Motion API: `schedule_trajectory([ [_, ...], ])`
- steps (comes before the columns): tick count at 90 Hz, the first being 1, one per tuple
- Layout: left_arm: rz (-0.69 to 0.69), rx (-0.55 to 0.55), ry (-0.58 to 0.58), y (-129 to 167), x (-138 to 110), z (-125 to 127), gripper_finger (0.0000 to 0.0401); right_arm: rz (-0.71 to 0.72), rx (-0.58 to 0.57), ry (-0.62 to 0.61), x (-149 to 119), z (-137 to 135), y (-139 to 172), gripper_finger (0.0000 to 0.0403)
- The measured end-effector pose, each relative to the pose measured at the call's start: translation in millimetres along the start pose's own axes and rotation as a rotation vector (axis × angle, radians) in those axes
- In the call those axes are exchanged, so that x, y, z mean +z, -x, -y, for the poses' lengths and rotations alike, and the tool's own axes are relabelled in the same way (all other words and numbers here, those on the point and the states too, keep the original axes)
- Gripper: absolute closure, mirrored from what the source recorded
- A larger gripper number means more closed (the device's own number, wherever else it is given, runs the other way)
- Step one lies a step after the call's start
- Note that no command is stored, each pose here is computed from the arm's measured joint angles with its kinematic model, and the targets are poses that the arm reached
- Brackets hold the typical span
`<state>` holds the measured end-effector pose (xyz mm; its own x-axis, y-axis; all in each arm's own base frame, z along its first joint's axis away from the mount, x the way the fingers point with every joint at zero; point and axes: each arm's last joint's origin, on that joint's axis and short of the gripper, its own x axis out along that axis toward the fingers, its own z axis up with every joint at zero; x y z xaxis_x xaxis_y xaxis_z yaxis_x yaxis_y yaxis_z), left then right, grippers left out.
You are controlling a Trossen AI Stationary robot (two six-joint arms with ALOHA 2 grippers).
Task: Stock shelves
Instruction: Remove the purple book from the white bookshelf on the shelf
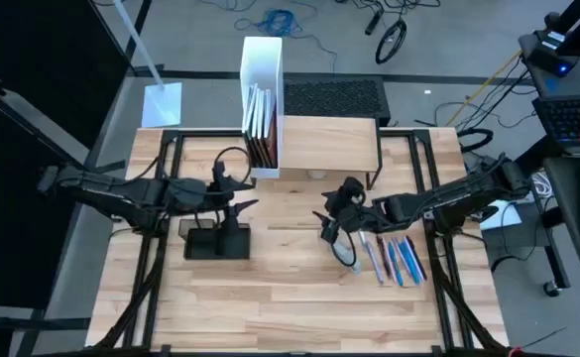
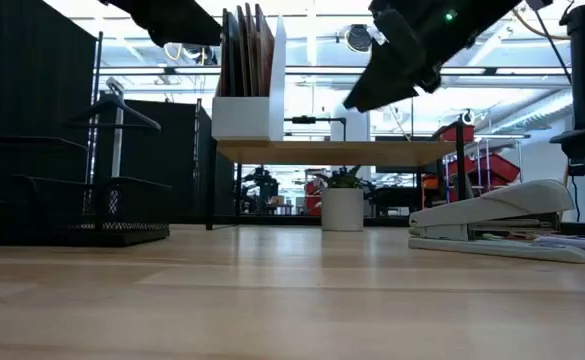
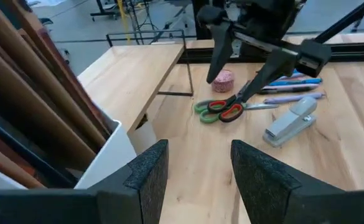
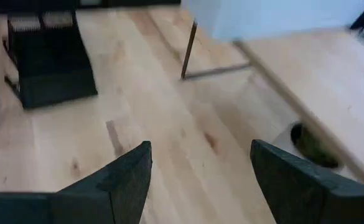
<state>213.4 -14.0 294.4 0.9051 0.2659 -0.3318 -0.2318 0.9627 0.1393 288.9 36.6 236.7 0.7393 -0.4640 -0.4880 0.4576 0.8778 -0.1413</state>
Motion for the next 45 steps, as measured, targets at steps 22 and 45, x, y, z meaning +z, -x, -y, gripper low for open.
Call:
schedule_trajectory([
  [22, 0.046, 0.082, 0.003, 2.3, 14.9, -8.8, 0.0239, 0.075, -0.012, 0.050, 11.3, 7.5, -6.0, 0.0149],
  [45, 0.055, 0.421, 0.004, 26.1, 58.1, -30.6, 0.0239, 0.038, -0.027, 0.034, 4.3, 5.1, -15.9, 0.0149],
])
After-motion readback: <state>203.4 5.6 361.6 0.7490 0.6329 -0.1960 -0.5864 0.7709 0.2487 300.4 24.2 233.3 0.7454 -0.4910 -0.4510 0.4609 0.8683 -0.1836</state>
